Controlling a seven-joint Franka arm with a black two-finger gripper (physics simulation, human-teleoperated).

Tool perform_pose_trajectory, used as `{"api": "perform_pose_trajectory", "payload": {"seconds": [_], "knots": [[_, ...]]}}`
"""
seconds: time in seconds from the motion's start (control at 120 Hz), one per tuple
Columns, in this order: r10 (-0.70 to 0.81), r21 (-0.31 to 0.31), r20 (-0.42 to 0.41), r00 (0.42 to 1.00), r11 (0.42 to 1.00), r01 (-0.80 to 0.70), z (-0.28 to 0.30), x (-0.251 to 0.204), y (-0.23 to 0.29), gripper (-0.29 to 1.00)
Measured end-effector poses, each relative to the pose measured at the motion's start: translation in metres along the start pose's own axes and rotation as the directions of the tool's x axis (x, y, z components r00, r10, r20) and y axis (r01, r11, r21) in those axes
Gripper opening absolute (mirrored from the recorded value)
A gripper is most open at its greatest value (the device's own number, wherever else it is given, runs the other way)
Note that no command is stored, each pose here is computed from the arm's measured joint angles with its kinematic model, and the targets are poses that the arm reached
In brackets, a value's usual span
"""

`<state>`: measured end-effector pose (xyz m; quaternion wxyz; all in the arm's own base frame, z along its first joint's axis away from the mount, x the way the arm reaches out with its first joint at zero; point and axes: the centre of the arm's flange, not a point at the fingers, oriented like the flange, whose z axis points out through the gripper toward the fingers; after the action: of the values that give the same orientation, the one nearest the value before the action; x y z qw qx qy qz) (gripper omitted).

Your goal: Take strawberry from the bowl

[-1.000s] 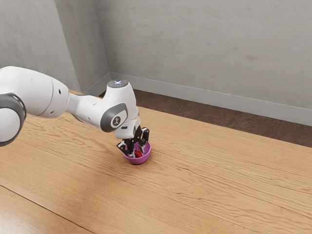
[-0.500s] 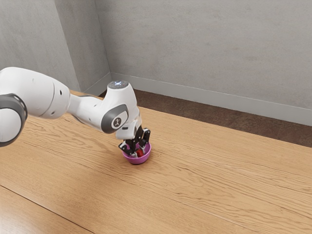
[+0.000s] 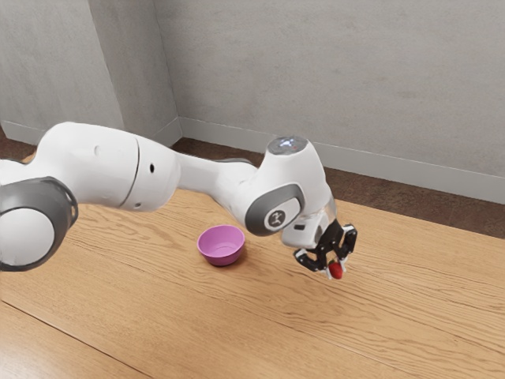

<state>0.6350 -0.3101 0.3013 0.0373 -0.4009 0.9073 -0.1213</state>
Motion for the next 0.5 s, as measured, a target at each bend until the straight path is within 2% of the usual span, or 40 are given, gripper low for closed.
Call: {"api": "perform_pose_trajectory", "payload": {"seconds": [0.117,0.233,0.275,0.333,0.367,0.417,0.45,0.5], "knots": [[0.001,-0.002,0.004,1.000,1.000,-0.001,0.001,0.004,-0.003,0.33],[-0.012,0.011,0.021,1.000,1.000,0.012,-0.019,0.005,-0.006,0.49],[-0.029,0.018,0.041,0.999,0.999,0.028,-0.049,0.005,-0.008,0.53],[-0.161,0.000,0.110,0.981,0.987,0.162,-0.139,-0.024,0.015,0.57],[-0.289,0.024,0.172,0.942,0.957,0.289,-0.217,-0.058,0.045,0.59],[-0.478,0.115,0.248,0.843,0.878,0.464,-0.331,-0.102,0.091,0.61],[-0.592,0.132,0.266,0.761,0.804,0.580,-0.368,-0.129,0.124,0.63],[-0.717,0.114,0.275,0.640,0.685,0.719,-0.393,-0.158,0.166,0.64]]}}
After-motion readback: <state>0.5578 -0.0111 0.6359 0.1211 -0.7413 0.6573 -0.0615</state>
